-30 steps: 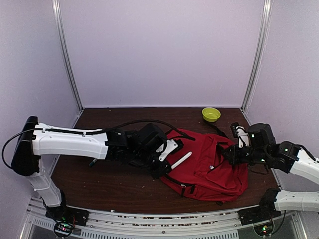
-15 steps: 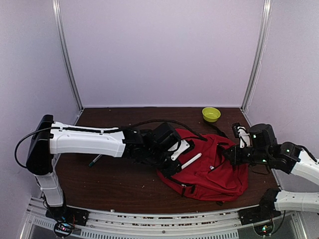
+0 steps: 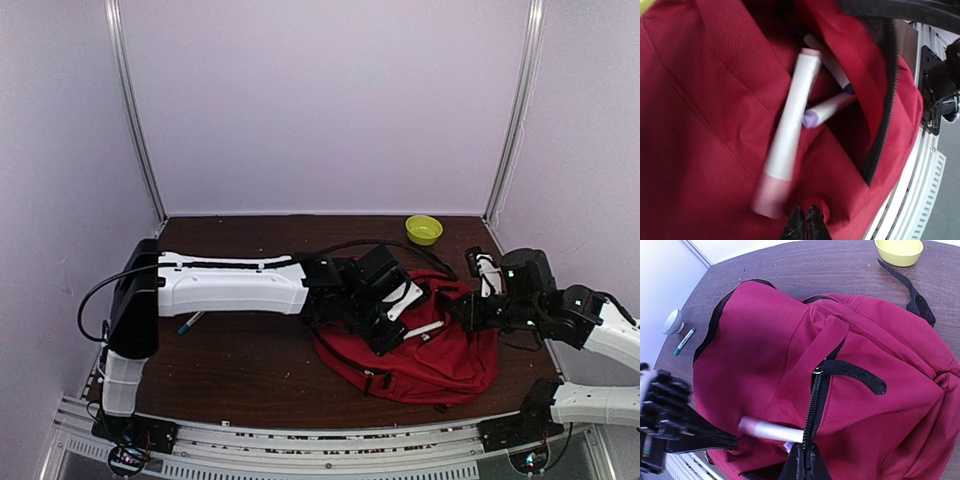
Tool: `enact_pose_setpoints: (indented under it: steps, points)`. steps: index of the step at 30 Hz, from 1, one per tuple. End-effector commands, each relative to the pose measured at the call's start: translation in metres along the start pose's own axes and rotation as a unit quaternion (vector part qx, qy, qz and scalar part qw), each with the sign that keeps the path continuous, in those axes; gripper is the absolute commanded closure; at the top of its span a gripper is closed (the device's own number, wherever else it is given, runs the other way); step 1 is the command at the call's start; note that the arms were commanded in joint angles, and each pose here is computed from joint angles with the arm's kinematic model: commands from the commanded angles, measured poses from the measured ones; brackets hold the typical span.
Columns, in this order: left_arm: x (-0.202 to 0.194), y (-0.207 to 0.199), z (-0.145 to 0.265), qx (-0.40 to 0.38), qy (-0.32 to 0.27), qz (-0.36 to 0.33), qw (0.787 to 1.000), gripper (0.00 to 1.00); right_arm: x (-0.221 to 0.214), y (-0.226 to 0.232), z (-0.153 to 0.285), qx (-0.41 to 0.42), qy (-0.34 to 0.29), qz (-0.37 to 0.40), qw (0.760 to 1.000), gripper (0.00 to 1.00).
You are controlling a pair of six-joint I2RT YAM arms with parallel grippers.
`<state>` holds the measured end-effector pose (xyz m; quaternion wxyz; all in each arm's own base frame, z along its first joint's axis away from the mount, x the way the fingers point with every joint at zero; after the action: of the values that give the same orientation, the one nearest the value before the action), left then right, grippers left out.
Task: Pack the student bag
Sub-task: Place the pen in the lower front pocket of the bag.
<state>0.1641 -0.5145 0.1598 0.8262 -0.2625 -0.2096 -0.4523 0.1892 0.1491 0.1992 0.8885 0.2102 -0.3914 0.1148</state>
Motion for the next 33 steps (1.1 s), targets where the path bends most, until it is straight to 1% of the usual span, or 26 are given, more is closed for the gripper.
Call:
enact_pose_setpoints:
  steps: [1, 3, 10, 15, 20, 23, 28, 30, 33]
  points:
    - [0.014, -0.011, -0.006, -0.019, -0.003, 0.047, 0.999, 1.00, 0.010, 0.007, 0.011, 0.017, -0.019, 0.000, 1.000, 1.00]
    - [0.021, -0.011, -0.012, -0.018, -0.007, 0.073, 0.997, 1.00, 0.009, 0.007, 0.011, 0.018, -0.019, -0.001, 1.000, 1.00]
    - [0.041, -0.022, -0.038, -0.060, -0.014, 0.128, 0.990, 1.00, 0.006, 0.007, 0.010, 0.025, -0.020, -0.005, 0.999, 1.00]
    - [0.055, -0.025, -0.041, -0.092, -0.032, 0.147, 0.984, 1.00, 0.003, 0.006, 0.010, 0.025, -0.017, -0.006, 1.000, 1.00]
    - [0.063, -0.034, -0.040, -0.131, -0.045, 0.144, 0.980, 0.99, 0.001, 0.005, 0.009, 0.024, -0.017, -0.008, 1.000, 1.00]
    - [0.063, -0.038, -0.040, -0.149, -0.046, 0.139, 0.978, 0.92, 0.001, 0.005, 0.009, 0.024, -0.017, -0.008, 1.000, 1.00]
    - [0.066, -0.046, -0.028, -0.179, -0.063, 0.123, 0.974, 0.64, 0.001, 0.004, 0.008, 0.022, -0.017, -0.008, 1.000, 1.00]
    - [0.067, -0.047, -0.023, -0.185, -0.071, 0.117, 0.973, 0.58, 0.001, 0.004, 0.008, 0.021, -0.017, -0.007, 1.000, 1.00]
    - [0.069, -0.049, -0.015, -0.190, -0.081, 0.108, 0.973, 0.53, 0.002, 0.005, 0.008, 0.021, -0.017, -0.007, 1.000, 1.00]
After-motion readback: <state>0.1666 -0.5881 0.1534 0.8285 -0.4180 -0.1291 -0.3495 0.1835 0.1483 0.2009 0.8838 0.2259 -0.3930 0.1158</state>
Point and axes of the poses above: each gripper's point midway between its finger pads, its own z axis back along the fingers, its own y axis along the line the jaws close on, x = y × z, the point moved 4 cm from there along z, back along the fingers, and after that the axes turned 5 degrees about z, right-handed, at the moved point
